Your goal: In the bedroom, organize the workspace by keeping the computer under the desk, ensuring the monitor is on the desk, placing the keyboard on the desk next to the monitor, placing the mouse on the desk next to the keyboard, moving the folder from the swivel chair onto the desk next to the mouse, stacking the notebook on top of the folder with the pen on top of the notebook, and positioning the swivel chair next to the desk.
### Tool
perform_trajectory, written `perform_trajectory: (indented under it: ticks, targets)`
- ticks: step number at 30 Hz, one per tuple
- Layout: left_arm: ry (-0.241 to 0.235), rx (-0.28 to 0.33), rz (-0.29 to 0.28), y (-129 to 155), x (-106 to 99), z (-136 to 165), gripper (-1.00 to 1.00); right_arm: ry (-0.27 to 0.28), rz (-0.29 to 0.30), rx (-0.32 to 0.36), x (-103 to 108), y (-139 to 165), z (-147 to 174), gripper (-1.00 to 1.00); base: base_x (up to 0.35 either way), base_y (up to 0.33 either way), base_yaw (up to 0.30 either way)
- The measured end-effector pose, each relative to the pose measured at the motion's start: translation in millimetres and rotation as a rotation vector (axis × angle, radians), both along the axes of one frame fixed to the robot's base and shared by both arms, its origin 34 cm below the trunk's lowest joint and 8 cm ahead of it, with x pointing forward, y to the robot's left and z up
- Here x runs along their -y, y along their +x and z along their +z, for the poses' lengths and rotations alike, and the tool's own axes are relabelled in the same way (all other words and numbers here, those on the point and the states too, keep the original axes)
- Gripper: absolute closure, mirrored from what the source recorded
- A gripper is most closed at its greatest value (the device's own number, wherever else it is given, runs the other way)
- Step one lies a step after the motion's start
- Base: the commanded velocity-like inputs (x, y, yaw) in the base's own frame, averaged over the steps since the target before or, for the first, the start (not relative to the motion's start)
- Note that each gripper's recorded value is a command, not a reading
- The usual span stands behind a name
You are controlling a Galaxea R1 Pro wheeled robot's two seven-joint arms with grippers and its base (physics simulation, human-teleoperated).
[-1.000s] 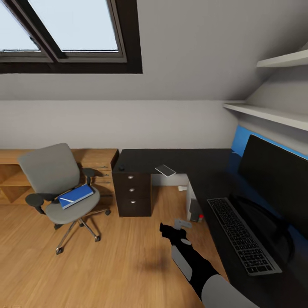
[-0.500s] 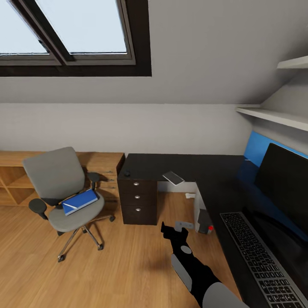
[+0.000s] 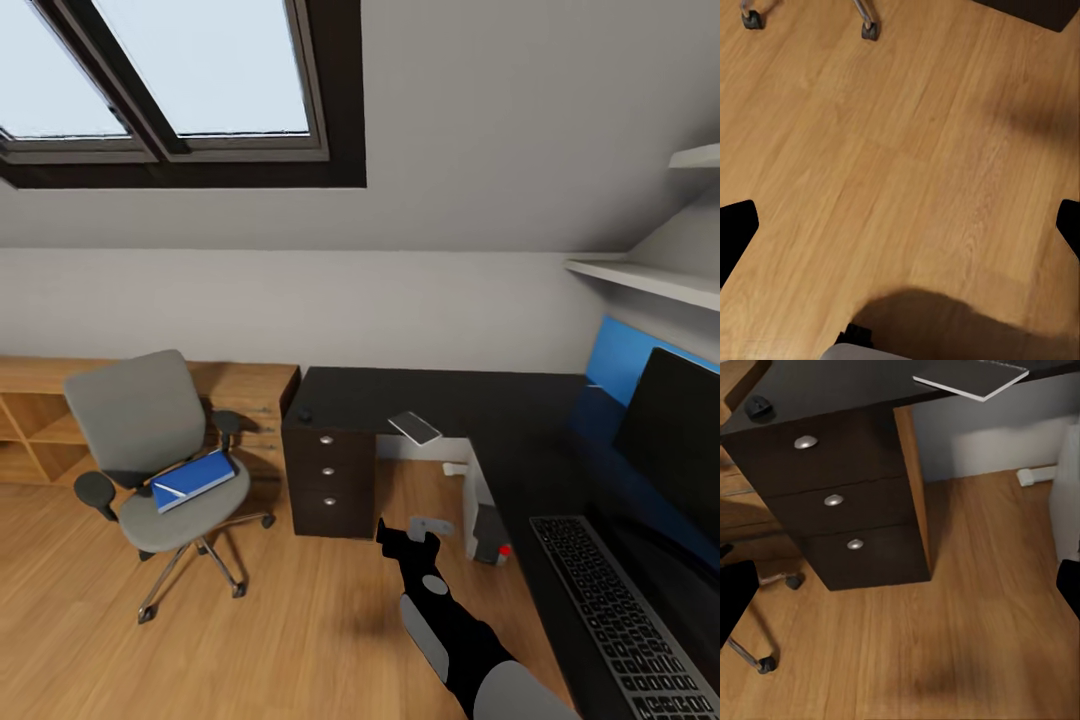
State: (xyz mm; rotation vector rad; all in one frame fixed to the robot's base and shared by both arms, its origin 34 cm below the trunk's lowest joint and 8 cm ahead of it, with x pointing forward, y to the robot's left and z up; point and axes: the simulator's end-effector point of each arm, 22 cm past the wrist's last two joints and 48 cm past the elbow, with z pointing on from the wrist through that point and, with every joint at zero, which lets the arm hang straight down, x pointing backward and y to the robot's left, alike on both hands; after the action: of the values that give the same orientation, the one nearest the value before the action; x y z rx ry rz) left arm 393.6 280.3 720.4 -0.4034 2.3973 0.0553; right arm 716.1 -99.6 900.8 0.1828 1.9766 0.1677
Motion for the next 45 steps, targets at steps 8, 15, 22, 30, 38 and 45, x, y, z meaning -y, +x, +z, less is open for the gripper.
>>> perform_trajectory:
  ticks: [8,15,22,30,38,45]
  targets:
    - [-0.008,0.096,-0.005,34.3,2.0,34.1,-1.00,0.000,0.000,0.006,-0.1,1.0,2.9,-1.00,0.316,0.000,0.015]
    - [-0.047,0.127,-0.056,70.8,19.5,83.1,-1.00,0.000,-0.001,0.008,0.2,1.4,3.7,-1.00,0.326,0.000,0.001]
    - [-0.077,0.080,-0.110,86.7,33.6,111.2,-1.00,-0.001,0.003,0.007,-0.5,1.0,3.0,-1.00,0.327,0.000,0.000]
    - [-0.180,0.164,-0.004,132.7,10.0,153.1,-1.00,-0.090,0.082,-0.198,-8.8,18.5,12.6,-1.00,0.327,0.000,0.000]
    - [-0.181,0.123,0.017,124.4,3.7,135.9,-1.00,-0.121,0.105,-0.253,-9.0,24.3,20.7,-1.00,0.327,0.000,0.000]
    - [-0.196,0.054,-0.047,110.3,34.9,109.5,-1.00,-0.122,0.107,-0.254,-11.2,18.5,14.4,-1.00,0.252,0.000,0.071]
